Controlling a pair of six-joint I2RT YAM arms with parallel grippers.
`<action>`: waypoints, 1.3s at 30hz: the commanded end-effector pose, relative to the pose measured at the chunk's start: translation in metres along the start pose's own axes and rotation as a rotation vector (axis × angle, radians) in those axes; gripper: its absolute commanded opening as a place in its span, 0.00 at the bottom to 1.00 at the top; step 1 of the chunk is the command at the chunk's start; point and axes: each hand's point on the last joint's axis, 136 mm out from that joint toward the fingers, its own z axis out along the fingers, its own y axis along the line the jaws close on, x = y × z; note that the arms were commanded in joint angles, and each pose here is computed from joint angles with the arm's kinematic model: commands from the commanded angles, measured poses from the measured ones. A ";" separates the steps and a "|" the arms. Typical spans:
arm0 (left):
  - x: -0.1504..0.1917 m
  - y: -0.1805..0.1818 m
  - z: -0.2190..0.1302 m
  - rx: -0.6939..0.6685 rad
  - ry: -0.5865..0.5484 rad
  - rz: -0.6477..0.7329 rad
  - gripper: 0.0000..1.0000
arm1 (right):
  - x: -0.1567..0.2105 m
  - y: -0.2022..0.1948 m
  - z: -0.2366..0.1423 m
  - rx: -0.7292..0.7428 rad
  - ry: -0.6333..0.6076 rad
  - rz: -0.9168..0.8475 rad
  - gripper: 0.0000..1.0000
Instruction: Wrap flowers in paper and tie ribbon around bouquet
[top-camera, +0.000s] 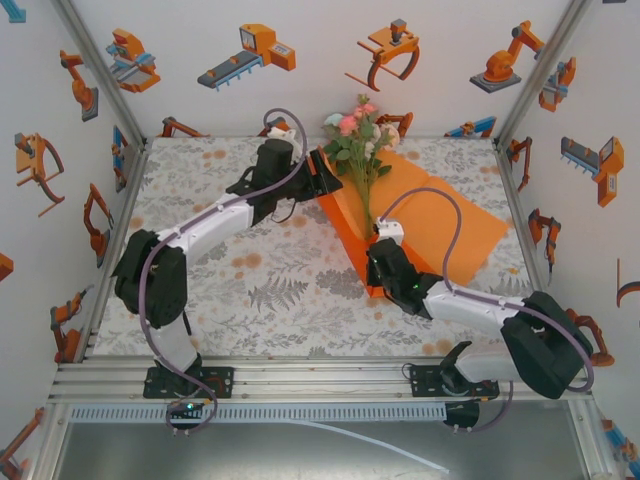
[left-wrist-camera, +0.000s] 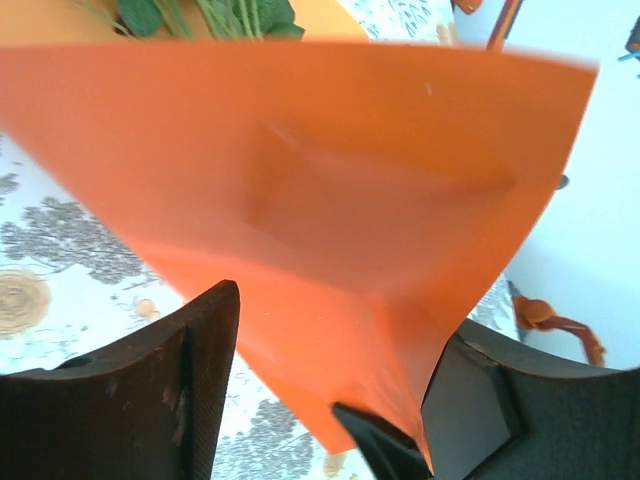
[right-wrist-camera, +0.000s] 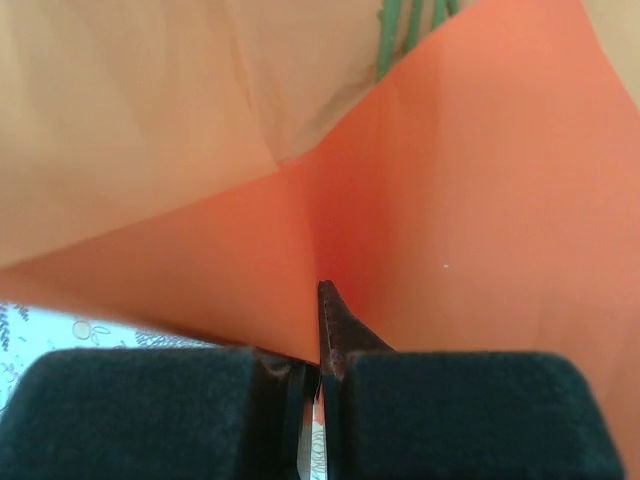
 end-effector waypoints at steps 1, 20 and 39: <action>0.003 0.016 -0.013 -0.081 -0.017 0.127 0.64 | 0.002 -0.018 0.000 0.074 0.000 0.034 0.08; 0.007 0.041 -0.018 -0.198 -0.047 0.172 0.70 | 0.023 -0.057 0.013 0.163 0.109 0.200 0.23; 0.033 0.076 0.122 -0.156 0.058 0.002 0.24 | -0.032 -0.050 -0.074 0.078 0.033 0.224 0.55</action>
